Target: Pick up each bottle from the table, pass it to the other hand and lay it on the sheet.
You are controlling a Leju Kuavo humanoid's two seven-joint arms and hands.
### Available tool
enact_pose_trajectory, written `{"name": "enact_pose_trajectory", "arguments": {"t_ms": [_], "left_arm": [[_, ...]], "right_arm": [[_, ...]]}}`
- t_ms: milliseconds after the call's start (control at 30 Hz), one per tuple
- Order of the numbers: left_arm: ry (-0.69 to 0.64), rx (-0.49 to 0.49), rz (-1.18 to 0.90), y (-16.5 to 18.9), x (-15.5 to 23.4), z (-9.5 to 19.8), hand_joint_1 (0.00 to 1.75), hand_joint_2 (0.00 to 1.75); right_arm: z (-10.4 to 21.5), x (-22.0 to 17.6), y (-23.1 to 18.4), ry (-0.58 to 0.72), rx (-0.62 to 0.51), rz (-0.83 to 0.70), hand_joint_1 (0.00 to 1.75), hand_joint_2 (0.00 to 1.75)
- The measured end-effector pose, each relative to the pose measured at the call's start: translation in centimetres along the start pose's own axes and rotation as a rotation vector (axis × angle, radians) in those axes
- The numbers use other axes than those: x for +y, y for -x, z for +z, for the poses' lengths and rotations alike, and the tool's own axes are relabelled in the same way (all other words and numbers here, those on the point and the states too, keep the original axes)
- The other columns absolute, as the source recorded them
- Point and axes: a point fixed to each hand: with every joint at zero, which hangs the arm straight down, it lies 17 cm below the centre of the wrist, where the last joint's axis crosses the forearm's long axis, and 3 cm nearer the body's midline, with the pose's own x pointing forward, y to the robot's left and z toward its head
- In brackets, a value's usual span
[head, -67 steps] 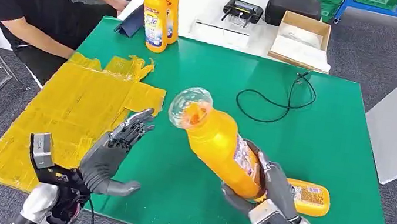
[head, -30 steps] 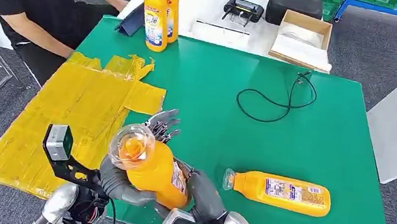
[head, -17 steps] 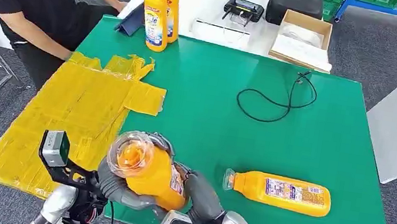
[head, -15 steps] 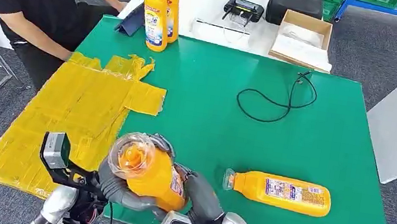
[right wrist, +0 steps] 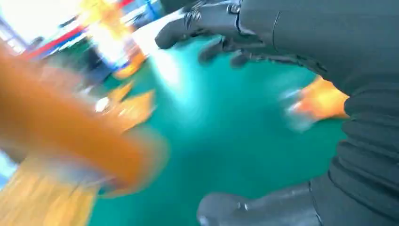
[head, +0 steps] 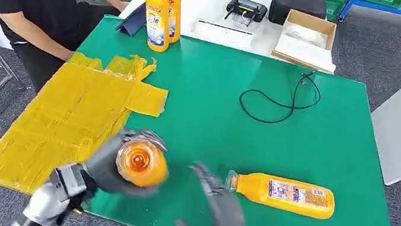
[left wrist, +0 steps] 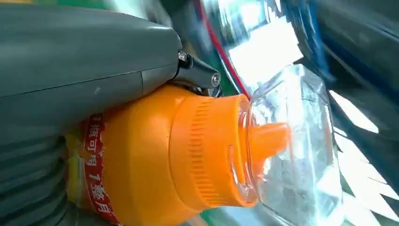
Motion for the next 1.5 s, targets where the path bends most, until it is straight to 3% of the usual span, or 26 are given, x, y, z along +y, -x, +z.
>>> {"name": "enact_pose_trajectory", "arguments": {"t_ms": [67, 233, 367, 467, 800, 1000, 1067, 1467, 1500], "left_arm": [[-0.022, 0.027, -0.264, 1.1, 2.7, 0.6, 1.75, 1.75], [-0.005, 0.094, -0.578, 2.9, 6.3, 1.8, 1.75, 1.75], [0.08, 0.192, -0.88, 6.2, 7.1, 3.0, 1.75, 1.75], [0.227, 0.281, -1.038, 10.5, 6.1, 4.5, 1.75, 1.75], [0.464, 0.387, -1.074, 17.4, 3.0, 8.4, 1.75, 1.75], [0.572, 0.441, -1.02, 21.1, -1.3, 10.9, 1.75, 1.75], [0.569, 0.43, -0.979, 21.3, -2.2, 10.0, 1.66, 1.75], [0.588, 0.405, -0.94, 21.3, -3.9, 9.1, 1.66, 1.75], [0.588, 0.405, -0.94, 21.3, -3.9, 9.1, 0.0, 1.75]], "right_arm": [[1.8, -2.5, 1.2, 0.045, 0.024, 0.019, 0.0, 1.75], [5.7, -6.7, 2.7, 0.101, 0.051, 0.075, 0.0, 1.75], [8.1, -9.3, 3.6, 0.123, 0.073, 0.108, 0.0, 1.75], [9.1, -10.7, 4.1, 0.103, 0.072, 0.13, 0.0, 1.75], [9.9, -12.5, 5.2, 0.061, 0.082, 0.186, 0.0, 1.75], [9.6, -12.3, 5.3, 0.036, 0.064, 0.2, 0.0, 1.75], [9.6, -12.4, 5.5, 0.037, 0.065, 0.197, 0.0, 1.75], [9.1, -13.7, 7.2, 0.03, 0.09, 0.209, 0.0, 1.75], [9.1, -13.7, 7.3, 0.029, 0.092, 0.209, 0.0, 1.75]]}}
